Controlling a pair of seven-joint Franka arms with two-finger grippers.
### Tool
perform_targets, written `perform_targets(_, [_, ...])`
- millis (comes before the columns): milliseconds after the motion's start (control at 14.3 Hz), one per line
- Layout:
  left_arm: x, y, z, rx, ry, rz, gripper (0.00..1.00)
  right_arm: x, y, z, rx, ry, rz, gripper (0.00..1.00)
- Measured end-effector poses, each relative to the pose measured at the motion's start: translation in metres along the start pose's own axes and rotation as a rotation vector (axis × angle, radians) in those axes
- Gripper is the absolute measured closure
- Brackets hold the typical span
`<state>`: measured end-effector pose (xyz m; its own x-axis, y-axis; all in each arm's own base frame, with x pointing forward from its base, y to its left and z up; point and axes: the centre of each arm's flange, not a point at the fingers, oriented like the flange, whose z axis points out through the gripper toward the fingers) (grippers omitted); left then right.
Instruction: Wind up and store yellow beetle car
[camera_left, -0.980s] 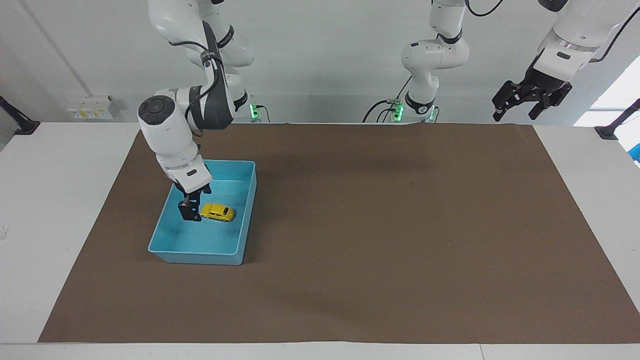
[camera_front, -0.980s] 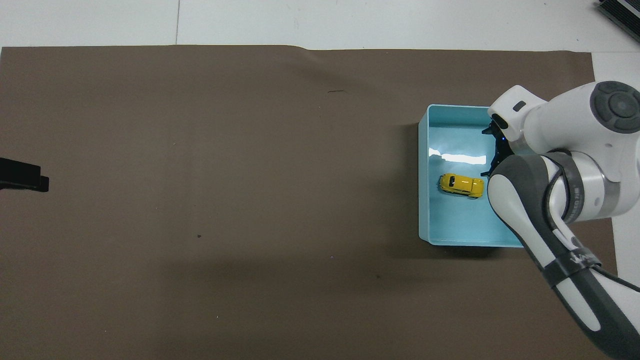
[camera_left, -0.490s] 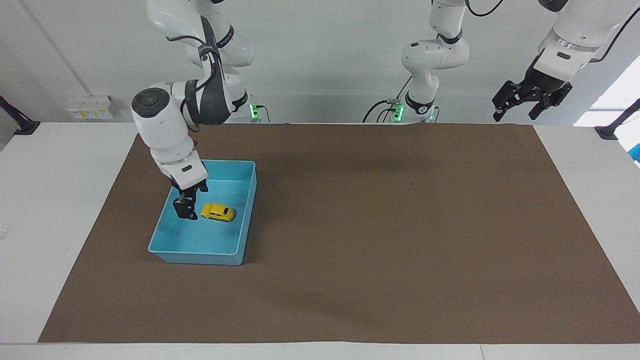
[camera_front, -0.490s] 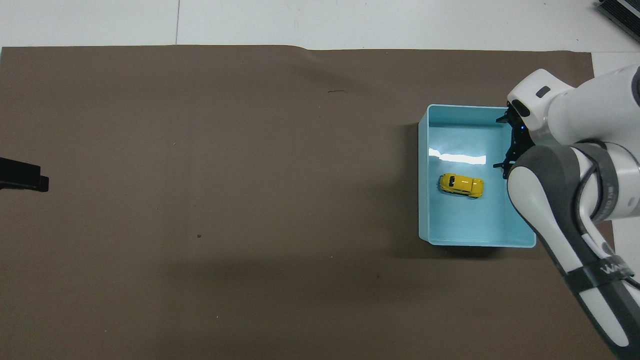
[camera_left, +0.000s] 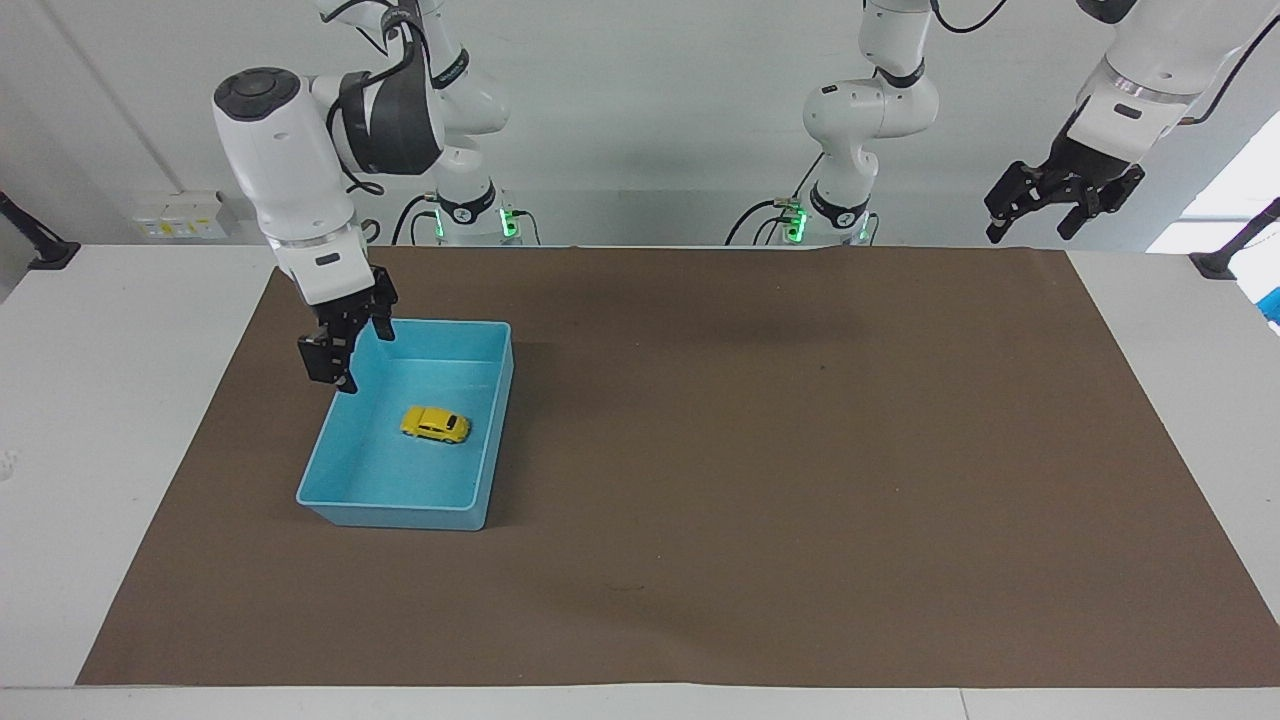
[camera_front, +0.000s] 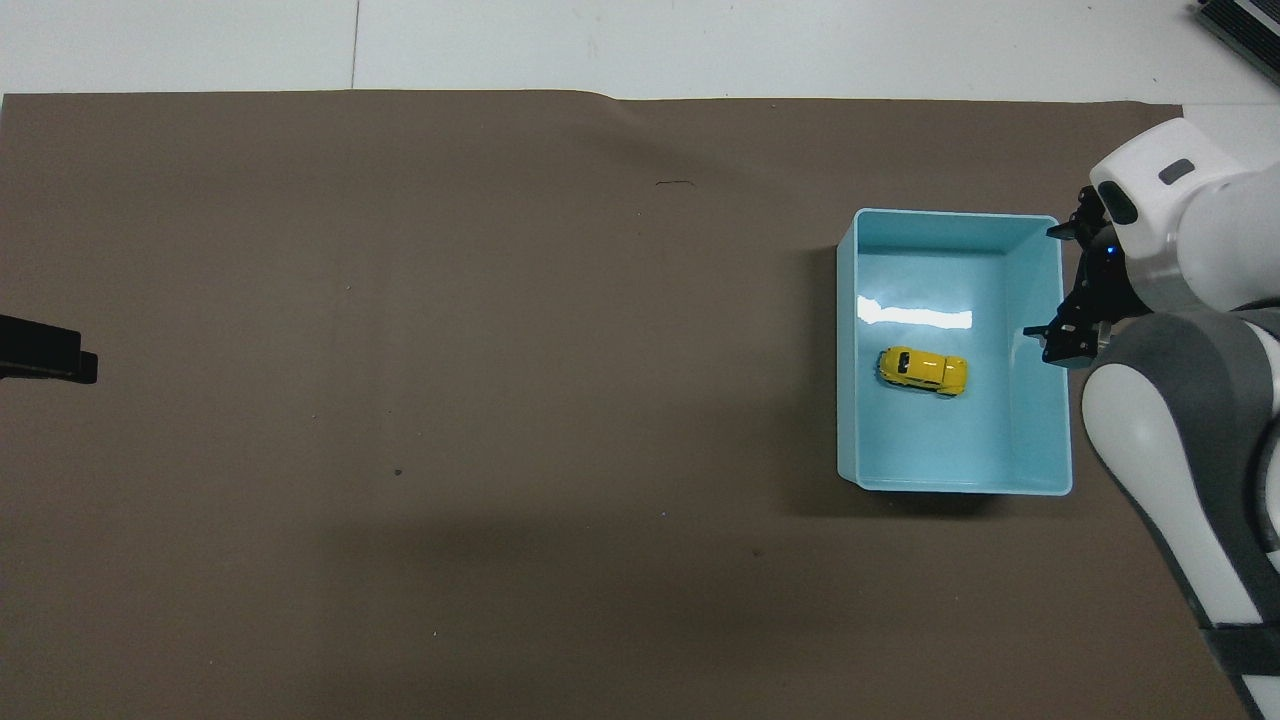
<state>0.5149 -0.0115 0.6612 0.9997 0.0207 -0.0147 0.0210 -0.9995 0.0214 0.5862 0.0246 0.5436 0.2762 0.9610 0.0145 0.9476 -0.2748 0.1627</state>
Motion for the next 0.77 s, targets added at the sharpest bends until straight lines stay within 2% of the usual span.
perform_targets(420, [0.000,0.000,0.000,0.000,0.000,0.000,0.00,0.000,-0.010,-0.035,-0.006,0.000,0.203,0.00])
perform_targets(770, [0.000,0.000,0.000,0.000,0.000,0.000,0.00,0.015,-0.014,-0.042,-0.007,0.010,0.616,0.00])
